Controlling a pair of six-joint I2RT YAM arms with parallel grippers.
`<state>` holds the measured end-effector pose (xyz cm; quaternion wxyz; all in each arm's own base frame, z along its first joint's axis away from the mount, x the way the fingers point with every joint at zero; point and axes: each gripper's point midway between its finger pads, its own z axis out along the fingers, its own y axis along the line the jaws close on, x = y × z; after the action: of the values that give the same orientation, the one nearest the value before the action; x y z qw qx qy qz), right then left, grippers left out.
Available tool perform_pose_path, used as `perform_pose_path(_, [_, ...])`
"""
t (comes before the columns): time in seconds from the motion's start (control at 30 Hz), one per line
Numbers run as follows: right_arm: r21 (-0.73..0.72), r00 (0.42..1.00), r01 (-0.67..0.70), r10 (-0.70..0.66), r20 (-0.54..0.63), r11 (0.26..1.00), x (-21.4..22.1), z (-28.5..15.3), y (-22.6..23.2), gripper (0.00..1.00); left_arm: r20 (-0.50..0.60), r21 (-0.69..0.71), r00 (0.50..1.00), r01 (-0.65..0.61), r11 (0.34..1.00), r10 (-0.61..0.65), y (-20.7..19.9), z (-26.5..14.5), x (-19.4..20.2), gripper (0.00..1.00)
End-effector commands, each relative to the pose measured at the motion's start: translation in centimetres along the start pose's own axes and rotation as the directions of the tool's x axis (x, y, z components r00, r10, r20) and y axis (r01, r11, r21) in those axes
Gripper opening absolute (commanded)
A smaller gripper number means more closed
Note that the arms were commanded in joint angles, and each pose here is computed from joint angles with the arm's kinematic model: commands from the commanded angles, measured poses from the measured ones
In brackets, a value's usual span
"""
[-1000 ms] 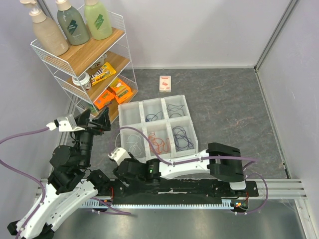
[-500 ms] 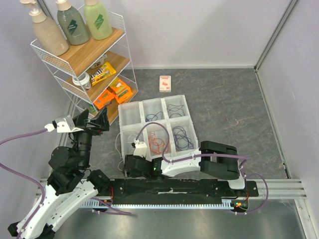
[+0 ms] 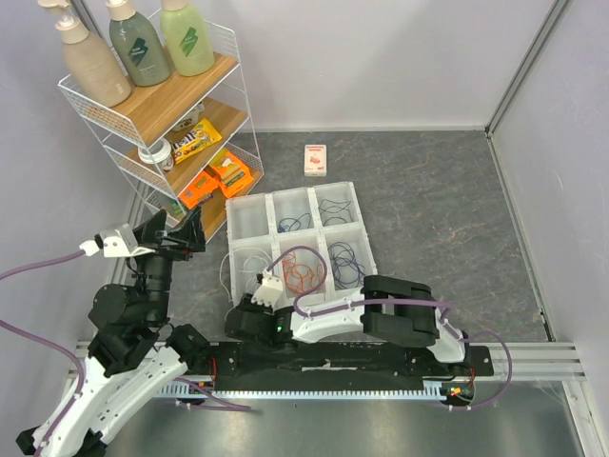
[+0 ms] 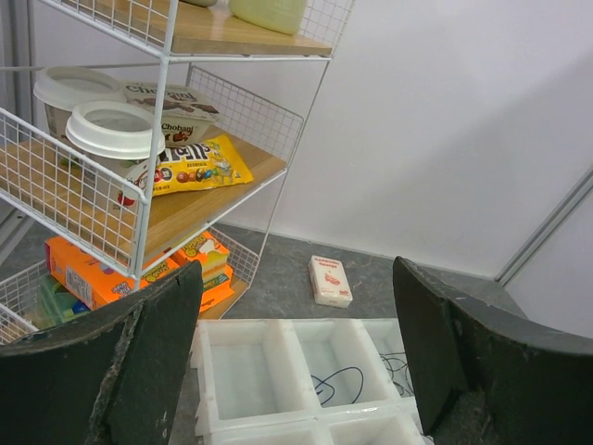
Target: Untangle the cables
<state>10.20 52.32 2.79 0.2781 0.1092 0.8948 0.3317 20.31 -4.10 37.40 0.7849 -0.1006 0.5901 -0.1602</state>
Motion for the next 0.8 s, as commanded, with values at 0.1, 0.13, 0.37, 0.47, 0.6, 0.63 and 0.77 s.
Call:
perform_pose_path(0.1, [0.084,0.991,0.024,-0.034,0.127,0.996,-0.7,1.6,-1.2,0.36,0.047,0.016,0.998,0.039,0.999,-0.039,-0.3,0.0,-1.5,0.89])
perform_pose_path(0.13, [0.085,0.991,0.025,-0.036,0.127,0.996,-0.8,1.5,-1.2,0.28,0.046,0.021,0.998,0.039,0.999,-0.039,-0.4,0.0,-1.5,0.89])
perform_pose_path(0.37, [0.037,0.979,0.118,-0.123,0.165,0.992,-2.8,-1.2,0.5,0.00,0.040,0.023,0.998,0.037,0.999,-0.037,-0.5,0.0,-1.3,0.89])
perform_pose_path(0.47, [-0.026,0.971,0.183,-0.177,0.163,0.983,-4.3,-3.8,1.6,0.00,0.035,0.023,0.999,0.035,0.999,-0.035,-0.6,0.1,-1.1,0.89])
perform_pose_path(0.6, [-0.062,0.938,0.328,-0.317,0.141,0.943,-6.5,-6.0,2.4,0.00,0.036,0.028,0.999,0.037,0.999,-0.038,-0.7,0.1,-1.3,0.89])
perform_pose_path(0.63, [-0.061,0.929,0.356,-0.347,0.126,0.932,-7.1,-6.1,2.2,0.00,0.036,0.030,0.999,0.039,0.999,-0.040,-0.7,0.1,-1.3,0.89])
perform_pose_path(0.77, [-0.044,0.885,0.452,-0.442,0.145,0.891,-9.6,-6.4,2.5,0.00,0.028,0.033,0.999,0.034,0.999,-0.035,-0.8,0.2,-1.0,0.89])
